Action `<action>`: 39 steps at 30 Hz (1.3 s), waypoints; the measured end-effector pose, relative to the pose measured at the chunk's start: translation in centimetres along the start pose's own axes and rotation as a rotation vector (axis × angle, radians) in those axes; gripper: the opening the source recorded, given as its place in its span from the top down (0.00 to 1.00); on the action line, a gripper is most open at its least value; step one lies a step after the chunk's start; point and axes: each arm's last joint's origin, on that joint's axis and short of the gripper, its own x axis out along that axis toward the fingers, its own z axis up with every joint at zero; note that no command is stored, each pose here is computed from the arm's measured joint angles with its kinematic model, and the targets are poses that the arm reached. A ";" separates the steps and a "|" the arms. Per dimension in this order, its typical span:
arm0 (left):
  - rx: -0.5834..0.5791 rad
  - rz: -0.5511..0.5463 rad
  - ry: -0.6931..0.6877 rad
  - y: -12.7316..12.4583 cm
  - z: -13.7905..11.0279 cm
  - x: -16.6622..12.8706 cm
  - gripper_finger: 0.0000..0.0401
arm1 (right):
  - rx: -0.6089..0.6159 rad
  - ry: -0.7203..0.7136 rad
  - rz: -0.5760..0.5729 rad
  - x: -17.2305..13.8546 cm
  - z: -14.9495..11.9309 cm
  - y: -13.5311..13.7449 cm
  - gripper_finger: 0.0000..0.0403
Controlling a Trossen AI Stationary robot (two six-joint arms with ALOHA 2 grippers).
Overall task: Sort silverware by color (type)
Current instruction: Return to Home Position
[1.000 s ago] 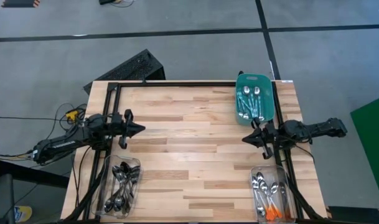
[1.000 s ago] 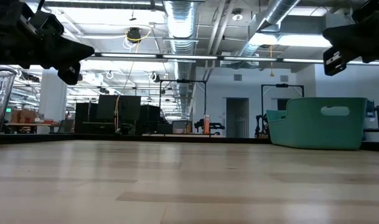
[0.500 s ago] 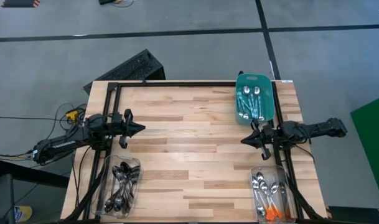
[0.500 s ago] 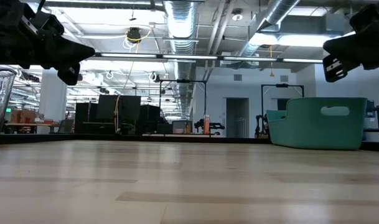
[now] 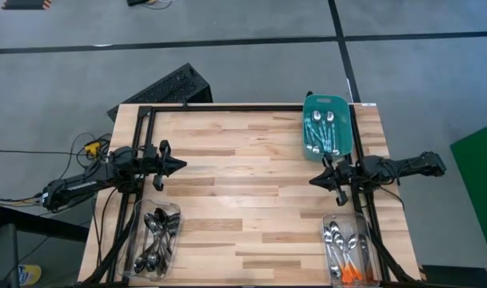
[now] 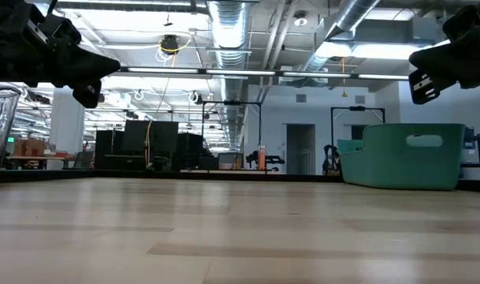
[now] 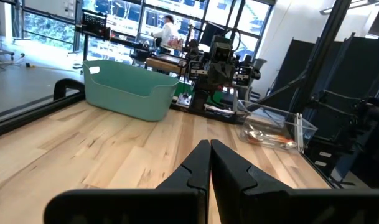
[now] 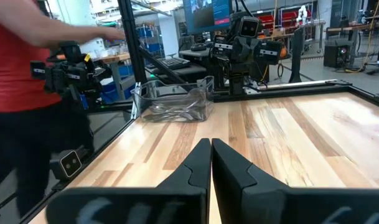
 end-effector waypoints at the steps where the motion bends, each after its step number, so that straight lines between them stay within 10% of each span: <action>1: 0.000 0.000 0.000 0.0 0.0 0.0 1.00 | 0.000 0.000 0.000 0.0 0.0 0.0 0.91; 39: 0.000 0.012 -0.003 0.0 0.0 0.0 1.00 | 0.000 0.003 0.000 0.0 0.0 0.0 0.91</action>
